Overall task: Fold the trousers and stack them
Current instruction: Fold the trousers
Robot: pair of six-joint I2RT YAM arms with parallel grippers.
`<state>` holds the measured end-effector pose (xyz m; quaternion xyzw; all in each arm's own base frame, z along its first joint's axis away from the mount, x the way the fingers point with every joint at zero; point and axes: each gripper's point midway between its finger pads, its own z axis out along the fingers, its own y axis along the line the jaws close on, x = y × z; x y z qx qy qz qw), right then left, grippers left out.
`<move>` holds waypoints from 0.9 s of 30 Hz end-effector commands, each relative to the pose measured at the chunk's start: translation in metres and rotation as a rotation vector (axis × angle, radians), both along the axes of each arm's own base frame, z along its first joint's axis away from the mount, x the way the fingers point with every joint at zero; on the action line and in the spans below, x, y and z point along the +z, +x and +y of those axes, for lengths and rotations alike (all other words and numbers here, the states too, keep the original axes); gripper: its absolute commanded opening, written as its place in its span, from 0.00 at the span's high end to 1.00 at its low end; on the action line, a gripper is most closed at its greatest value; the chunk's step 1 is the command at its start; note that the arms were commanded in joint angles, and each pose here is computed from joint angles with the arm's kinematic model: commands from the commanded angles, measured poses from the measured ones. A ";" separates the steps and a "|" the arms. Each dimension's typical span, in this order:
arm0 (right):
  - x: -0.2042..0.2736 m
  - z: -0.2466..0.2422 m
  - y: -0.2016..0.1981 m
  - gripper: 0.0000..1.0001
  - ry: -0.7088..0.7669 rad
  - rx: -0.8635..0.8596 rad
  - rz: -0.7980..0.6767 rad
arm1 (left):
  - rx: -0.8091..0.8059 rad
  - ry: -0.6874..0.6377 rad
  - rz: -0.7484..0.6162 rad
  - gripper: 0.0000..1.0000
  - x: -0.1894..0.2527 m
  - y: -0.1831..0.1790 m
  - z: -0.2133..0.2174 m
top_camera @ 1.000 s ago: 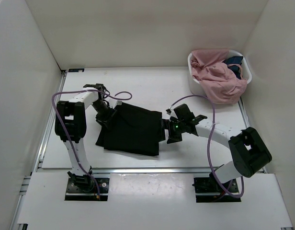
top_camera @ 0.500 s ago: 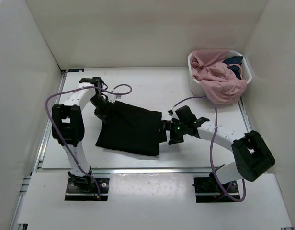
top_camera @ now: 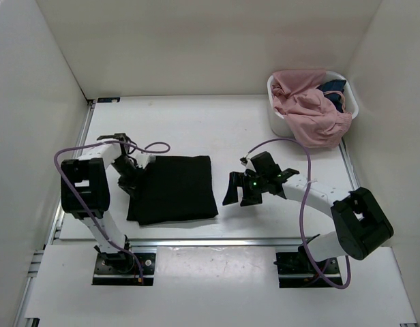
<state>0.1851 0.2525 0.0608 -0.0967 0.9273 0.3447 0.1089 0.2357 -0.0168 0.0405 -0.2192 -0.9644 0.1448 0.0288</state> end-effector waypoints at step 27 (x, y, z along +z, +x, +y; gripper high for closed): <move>0.003 0.104 0.022 1.00 -0.005 0.156 -0.063 | 0.180 -0.053 -0.044 0.26 -0.028 0.027 0.024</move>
